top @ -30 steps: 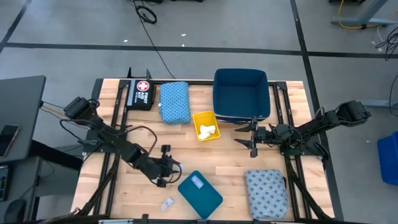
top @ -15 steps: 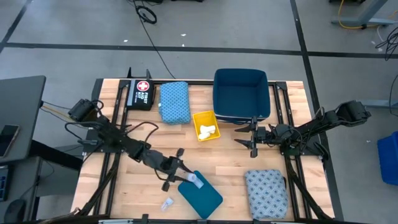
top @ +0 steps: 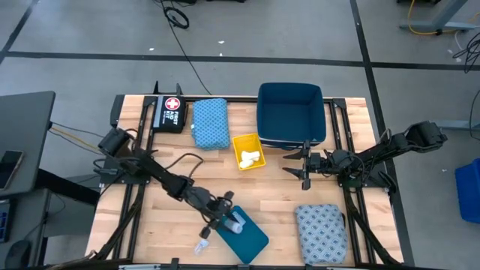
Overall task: Pick & place medical supplies in basket/bin
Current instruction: Put the top transparent medicine bottle into the blue bin, then put the transparent medicine bottle into the blue bin
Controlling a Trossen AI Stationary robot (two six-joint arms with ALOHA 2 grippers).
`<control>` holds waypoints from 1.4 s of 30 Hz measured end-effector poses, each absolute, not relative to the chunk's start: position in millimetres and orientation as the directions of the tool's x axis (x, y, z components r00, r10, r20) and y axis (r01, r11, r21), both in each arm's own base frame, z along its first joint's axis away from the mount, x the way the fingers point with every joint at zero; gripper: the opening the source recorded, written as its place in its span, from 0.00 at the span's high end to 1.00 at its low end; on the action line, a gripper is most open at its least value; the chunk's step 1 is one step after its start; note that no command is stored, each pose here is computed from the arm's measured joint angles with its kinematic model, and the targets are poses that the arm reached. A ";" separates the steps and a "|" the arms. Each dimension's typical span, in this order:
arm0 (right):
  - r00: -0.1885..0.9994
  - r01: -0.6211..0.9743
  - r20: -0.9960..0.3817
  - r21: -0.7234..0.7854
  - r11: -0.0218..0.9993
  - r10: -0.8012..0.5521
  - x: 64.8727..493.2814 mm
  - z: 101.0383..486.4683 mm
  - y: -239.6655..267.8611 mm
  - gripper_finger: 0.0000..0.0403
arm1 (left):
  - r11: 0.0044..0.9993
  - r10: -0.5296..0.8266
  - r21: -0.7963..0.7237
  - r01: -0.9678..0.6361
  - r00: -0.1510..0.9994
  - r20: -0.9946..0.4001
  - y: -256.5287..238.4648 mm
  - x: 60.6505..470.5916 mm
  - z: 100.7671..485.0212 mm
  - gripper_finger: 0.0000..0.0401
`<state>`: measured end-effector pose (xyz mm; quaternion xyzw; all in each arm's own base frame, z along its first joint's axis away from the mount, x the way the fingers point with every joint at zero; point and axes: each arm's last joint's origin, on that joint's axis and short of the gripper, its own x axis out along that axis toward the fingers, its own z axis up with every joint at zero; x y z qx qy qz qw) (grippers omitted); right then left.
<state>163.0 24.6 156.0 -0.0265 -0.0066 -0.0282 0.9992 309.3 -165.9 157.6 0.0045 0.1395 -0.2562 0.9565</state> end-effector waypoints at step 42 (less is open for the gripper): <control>0.999 0.051 -0.002 -0.004 0.999 -0.051 163.0 154.4 24.7 0.48 | 0.940 -0.331 -0.147 0.309 0.715 -0.616 -191.3 271.1 194.6 0.32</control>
